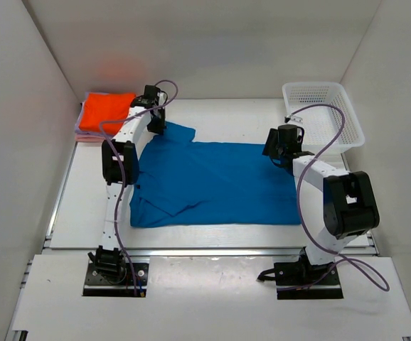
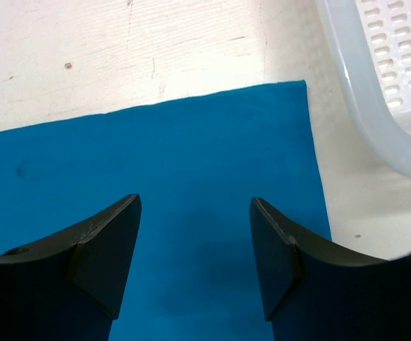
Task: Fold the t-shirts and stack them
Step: Grap the side of the flattened tshirt furthest away from the robot with both arms
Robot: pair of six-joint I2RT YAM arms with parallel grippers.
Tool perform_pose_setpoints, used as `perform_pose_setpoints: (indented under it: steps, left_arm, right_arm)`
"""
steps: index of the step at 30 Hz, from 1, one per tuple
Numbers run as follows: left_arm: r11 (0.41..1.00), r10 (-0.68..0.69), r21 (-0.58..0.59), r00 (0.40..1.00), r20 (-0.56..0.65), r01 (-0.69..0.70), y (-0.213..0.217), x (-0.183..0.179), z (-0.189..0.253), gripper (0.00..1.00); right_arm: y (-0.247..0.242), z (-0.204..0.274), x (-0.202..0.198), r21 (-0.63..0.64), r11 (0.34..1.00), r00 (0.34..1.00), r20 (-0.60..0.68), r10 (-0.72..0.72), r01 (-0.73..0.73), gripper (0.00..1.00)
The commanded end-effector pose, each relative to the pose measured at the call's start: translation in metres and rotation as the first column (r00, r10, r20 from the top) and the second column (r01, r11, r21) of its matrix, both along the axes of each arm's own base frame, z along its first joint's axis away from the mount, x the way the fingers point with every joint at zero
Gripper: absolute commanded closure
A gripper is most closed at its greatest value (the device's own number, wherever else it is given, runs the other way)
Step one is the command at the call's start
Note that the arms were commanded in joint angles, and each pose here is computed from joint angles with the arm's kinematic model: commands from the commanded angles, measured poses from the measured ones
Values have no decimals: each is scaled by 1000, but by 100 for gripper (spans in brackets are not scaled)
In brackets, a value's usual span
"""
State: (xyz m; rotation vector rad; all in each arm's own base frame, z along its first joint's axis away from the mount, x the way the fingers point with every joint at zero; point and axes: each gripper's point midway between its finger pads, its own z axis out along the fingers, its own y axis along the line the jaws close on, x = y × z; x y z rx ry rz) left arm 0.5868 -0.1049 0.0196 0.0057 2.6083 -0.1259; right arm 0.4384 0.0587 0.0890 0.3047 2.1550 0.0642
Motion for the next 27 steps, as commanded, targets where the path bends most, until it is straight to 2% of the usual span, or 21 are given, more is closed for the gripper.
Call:
perform_pose_setpoints:
  steps: [1,3,4,6,10,12,18,22,27]
  left_arm:
    - [999,-2,32,997,-83,5,18,-32,13,100]
    - [1000,8,26,998,-67,-7,28,-38,24,100]
    - [999,12,36,995,-104,-8,32,-50,13,100]
    - [999,13,35,996,-94,-10,36,-63,16,100]
    - [999,36,-15,998,-54,-37,46,-78,24,100]
    - [999,47,-24,996,-77,-49,52,-89,18,100]
    - [998,55,7,996,-76,-55,61,-90,30,100]
    - [998,62,22,995,-80,-60,66,-95,30,100]
    - [997,69,35,994,-86,-66,72,-98,27,100]
  right_arm:
    - [-1,20,22,-20,1000,998,65,-15,17,40]
    - [0,9,24,-22,1000,999,37,-15,16,39]
    - [0,11,27,-22,1000,999,38,-20,21,39]
    - [1,7,35,-35,999,999,26,-21,22,38]
    - [-1,-4,47,-77,996,999,-9,-33,32,37]
    - [0,-6,53,-92,995,999,-16,-32,31,37]
    - [1,-6,69,-106,994,1000,-13,-29,27,37]
    - [4,-20,80,-113,993,998,-55,-19,12,37]
    - [8,-22,92,-156,988,996,-86,-16,2,30]
